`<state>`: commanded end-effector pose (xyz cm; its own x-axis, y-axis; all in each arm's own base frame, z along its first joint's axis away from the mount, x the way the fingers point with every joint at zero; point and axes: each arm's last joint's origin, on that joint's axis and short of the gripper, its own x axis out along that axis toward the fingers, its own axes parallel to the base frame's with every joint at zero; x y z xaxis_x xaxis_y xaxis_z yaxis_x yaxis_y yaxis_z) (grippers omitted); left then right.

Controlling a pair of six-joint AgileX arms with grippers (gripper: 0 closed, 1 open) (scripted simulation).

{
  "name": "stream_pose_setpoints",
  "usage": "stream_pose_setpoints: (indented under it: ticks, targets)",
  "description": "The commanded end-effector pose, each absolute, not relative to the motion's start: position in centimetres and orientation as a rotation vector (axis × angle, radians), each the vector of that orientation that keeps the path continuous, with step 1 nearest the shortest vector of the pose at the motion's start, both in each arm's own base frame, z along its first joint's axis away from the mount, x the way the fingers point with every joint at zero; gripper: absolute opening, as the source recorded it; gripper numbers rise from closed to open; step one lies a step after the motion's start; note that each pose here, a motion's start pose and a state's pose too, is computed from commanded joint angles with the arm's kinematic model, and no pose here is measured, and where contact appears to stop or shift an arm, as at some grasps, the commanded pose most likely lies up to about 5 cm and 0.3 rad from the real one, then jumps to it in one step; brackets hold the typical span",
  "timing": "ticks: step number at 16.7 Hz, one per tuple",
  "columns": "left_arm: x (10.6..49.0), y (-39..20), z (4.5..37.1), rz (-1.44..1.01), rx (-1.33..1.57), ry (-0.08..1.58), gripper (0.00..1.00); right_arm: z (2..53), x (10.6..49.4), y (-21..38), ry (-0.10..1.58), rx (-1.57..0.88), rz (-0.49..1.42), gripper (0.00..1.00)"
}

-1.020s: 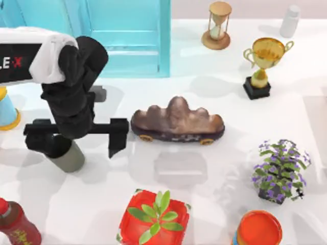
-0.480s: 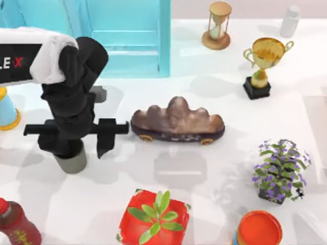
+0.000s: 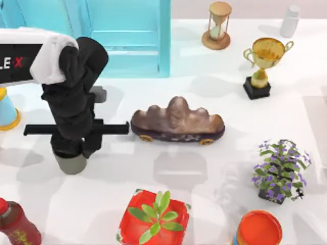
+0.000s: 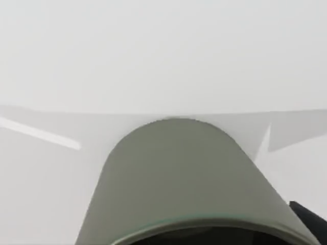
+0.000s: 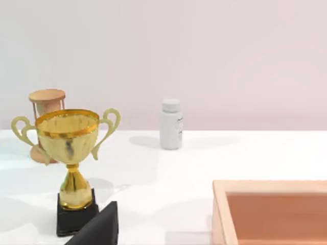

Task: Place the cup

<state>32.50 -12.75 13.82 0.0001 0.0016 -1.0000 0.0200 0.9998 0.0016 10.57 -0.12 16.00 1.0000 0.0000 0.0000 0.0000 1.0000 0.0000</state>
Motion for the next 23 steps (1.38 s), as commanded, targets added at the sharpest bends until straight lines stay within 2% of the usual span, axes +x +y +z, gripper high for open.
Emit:
stream_pose_setpoints:
  ticks: [8, 12, 14, 16, 18, 23]
  targets:
    - [32.9, -12.4, 14.5, -0.023, 0.008, 1.541, 0.0, 16.0, 10.6, -0.1, 0.0, 0.0, 0.0, 1.0]
    - [36.6, -7.9, 20.4, -0.061, -0.029, 1.282, 0.0, 16.0, 10.6, -0.1, 0.0, 0.0, 0.0, 1.0]
    - [37.9, -3.4, 23.5, -0.044, -0.003, 1.162, 0.0, 16.0, 10.6, -0.1, 0.0, 0.0, 0.0, 1.0]
    - [38.3, 1.6, 25.4, -0.009, 0.054, 1.115, 0.0, 16.0, 10.6, -0.1, 0.0, 0.0, 0.0, 1.0]
    - [37.8, 6.4, 25.8, 0.022, 0.113, 1.146, 0.0, 16.0, 10.6, -0.1, 0.0, 0.0, 0.0, 1.0]
    - [34.7, 15.3, 23.6, 0.006, 0.136, 1.366, 0.0, 16.0, 10.6, -0.1, 0.0, 0.0, 0.0, 1.0]
